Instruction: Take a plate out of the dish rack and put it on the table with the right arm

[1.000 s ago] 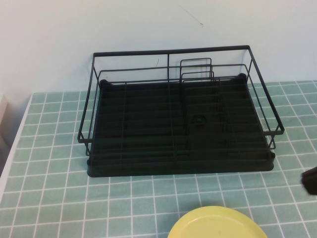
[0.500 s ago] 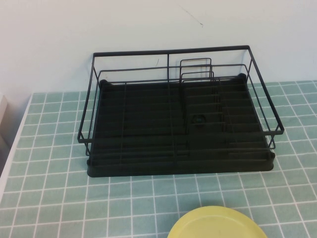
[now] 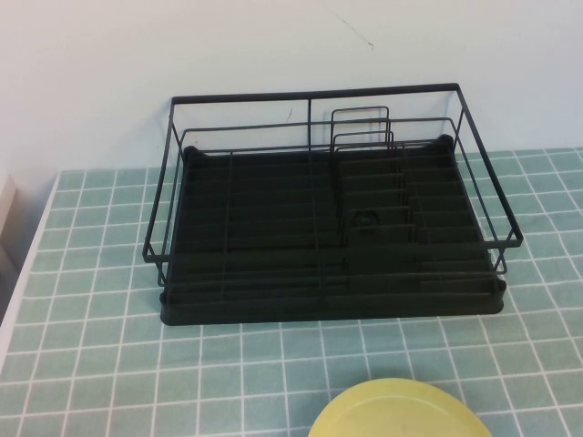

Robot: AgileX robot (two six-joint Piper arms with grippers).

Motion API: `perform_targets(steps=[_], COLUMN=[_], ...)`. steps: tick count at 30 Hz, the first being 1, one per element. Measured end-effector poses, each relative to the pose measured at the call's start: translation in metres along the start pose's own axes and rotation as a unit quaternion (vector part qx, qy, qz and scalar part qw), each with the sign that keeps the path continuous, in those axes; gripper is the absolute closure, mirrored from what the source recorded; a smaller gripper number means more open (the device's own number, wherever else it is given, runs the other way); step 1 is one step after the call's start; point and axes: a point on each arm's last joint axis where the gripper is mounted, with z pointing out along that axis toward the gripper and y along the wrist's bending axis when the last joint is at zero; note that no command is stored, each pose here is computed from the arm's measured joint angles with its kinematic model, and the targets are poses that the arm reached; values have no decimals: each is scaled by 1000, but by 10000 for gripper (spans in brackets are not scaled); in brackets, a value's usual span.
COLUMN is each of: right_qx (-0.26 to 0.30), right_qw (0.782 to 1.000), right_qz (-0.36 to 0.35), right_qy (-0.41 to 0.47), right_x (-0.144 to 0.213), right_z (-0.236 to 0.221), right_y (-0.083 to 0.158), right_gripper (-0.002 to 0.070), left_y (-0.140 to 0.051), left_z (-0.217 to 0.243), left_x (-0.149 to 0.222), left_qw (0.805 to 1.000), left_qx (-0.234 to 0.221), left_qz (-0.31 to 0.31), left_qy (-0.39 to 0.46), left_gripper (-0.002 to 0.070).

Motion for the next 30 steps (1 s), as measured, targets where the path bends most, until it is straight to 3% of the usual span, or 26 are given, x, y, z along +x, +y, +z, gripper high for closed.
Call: perform_targets(steps=[11,16,22,30], right_qx=[58,145,263,292], right_qw=[994,980,958,954], right_qz=[-91,-136,-96,-57], right_qy=[-9,-17,-55,-25], right_x=[3,6,39,96], right_z=[4,4,5,22], right_y=[-12,-27,-42,-48], right_gripper=[678,678,678,678], left_y=[0,0,0,0], left_z=[0,0,0,0], left_x=[0,0,0,0], left_qw=[1000,1000,1000,1000], left_qx=[0,0,0,0], left_qz=[0,0,0,0], left_qy=[0,0,0,0], left_gripper=[678,678,678,678])
